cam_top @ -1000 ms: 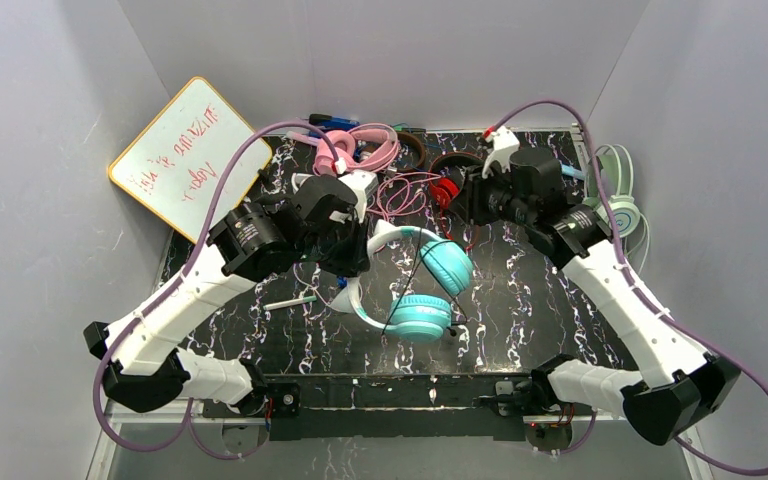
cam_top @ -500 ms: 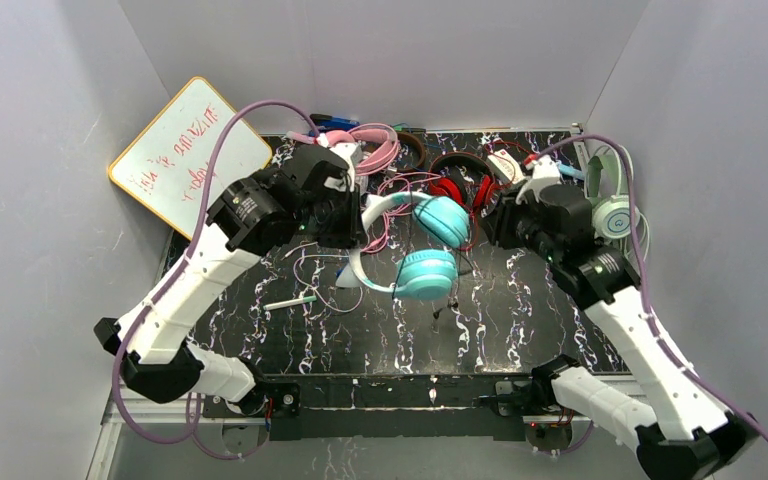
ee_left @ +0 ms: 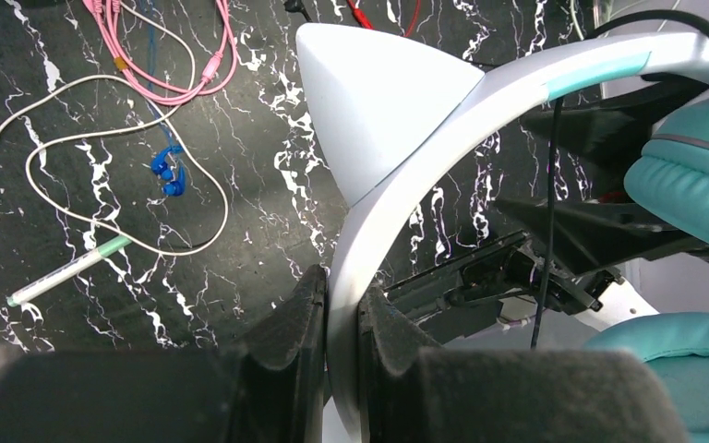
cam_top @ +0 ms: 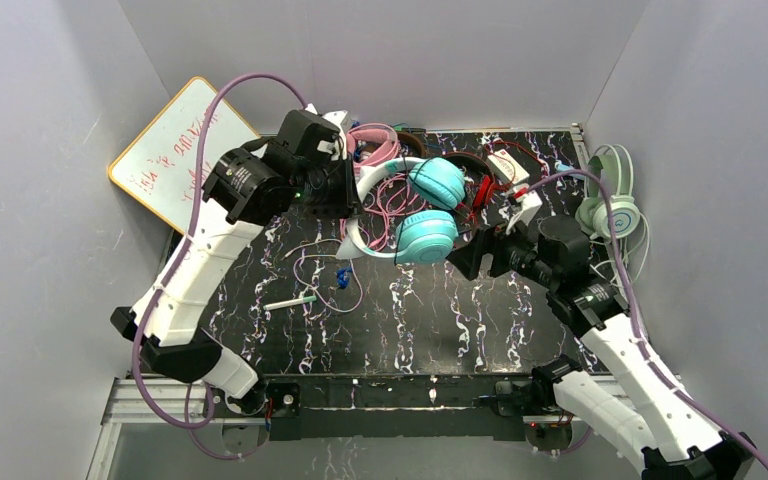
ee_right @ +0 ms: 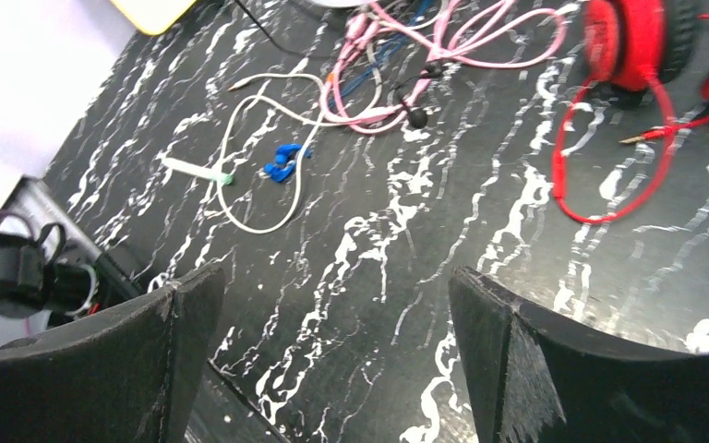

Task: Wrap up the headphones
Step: Wrap the headphones cable around the headphones.

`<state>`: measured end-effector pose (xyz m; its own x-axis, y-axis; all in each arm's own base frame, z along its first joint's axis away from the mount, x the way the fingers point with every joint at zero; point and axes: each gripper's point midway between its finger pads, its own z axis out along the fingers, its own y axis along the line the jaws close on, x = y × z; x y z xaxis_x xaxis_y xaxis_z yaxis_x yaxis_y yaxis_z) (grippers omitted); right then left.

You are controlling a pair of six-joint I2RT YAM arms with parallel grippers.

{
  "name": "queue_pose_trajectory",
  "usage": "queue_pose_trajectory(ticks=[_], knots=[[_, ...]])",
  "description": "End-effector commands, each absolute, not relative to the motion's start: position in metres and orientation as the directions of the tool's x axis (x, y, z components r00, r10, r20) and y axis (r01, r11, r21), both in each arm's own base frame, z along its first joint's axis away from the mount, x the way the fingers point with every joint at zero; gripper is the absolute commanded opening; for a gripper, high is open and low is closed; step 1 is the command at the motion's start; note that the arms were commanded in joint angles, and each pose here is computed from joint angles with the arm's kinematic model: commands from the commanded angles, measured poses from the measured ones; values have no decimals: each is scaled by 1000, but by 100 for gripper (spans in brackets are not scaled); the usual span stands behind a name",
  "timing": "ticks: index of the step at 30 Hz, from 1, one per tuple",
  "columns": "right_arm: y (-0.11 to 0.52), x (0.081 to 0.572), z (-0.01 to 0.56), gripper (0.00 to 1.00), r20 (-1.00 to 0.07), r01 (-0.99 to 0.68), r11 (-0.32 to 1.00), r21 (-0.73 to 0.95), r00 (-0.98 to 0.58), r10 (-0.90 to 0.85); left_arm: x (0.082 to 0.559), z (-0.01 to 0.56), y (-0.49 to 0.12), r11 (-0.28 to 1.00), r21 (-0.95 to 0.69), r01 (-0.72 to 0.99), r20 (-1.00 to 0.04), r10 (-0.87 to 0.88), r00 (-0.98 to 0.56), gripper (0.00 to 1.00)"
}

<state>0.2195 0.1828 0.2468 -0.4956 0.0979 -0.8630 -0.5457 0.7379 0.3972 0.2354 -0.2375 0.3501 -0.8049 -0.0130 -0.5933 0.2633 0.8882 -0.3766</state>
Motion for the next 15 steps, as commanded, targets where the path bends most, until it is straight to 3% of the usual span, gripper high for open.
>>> queue_pose_trajectory(ticks=[1,13,15], knots=[[212,216,275,99,-906,-704,583,405,-398,148,230,376,-236,861,-421,284,-617,-43,-786,0],[245,230,295,98,-957,-864,416,285,-230,178,222,387,-248,817,-488,307,-593,-52,-804,0],[252,227,298,90,-959,-888,366,278,-235,158,221,389,-248,811,-497,310,-594,-57,-802,0]])
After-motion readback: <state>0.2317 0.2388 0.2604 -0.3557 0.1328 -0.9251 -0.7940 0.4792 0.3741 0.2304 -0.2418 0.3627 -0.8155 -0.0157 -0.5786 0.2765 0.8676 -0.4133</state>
